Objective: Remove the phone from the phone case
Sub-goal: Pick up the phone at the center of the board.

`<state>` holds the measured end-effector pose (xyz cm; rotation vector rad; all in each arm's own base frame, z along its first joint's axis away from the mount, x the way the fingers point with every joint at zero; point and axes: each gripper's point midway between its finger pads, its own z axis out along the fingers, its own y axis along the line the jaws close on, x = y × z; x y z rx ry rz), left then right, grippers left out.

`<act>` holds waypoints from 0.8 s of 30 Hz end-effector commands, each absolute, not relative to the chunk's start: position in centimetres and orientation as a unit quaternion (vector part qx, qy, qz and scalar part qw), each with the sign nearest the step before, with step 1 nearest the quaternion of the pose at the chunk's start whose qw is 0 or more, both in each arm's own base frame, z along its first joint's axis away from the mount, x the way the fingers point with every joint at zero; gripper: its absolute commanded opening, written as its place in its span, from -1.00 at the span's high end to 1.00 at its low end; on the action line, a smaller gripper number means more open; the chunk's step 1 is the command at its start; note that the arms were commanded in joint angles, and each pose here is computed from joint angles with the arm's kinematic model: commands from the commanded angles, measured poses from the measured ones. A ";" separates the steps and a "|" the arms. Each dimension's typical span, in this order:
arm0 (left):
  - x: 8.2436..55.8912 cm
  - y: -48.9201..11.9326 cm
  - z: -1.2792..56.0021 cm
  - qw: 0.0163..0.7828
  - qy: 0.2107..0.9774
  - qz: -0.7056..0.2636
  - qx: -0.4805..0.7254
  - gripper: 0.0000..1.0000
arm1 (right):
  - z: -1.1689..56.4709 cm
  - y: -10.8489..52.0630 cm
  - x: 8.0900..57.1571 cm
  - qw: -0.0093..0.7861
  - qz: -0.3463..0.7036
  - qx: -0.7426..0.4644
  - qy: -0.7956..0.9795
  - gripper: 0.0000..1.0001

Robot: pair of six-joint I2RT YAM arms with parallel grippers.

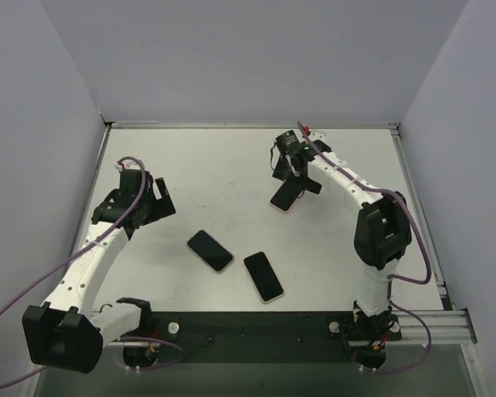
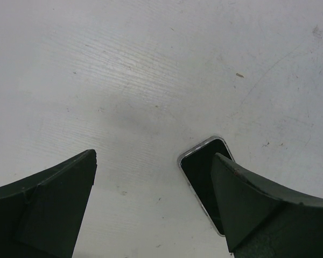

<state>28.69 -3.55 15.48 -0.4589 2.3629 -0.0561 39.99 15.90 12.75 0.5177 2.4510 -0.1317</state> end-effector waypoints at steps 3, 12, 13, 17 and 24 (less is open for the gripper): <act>28.6 -4.1 16.8 0.366 0.915 -0.039 -0.167 -0.95 | 9.4 15.9 39.7 0.264 -0.091 0.223 0.934 -1.00; 28.4 -3.9 16.6 0.365 0.916 -0.034 -0.166 -0.95 | 6.7 17.2 40.6 0.235 -0.083 0.225 0.942 -1.00; 28.4 -4.1 16.6 0.364 0.916 -0.037 -0.164 -0.95 | 6.4 17.3 40.6 0.232 -0.081 0.225 0.943 -1.00; 28.4 -4.2 16.5 0.363 0.917 -0.039 -0.163 -0.95 | 5.2 18.1 40.9 0.217 -0.073 0.225 0.947 -1.00; 28.5 -3.9 16.0 0.351 0.924 -0.021 -0.146 -0.95 | 4.1 18.5 41.4 0.212 -0.067 0.226 0.948 -1.00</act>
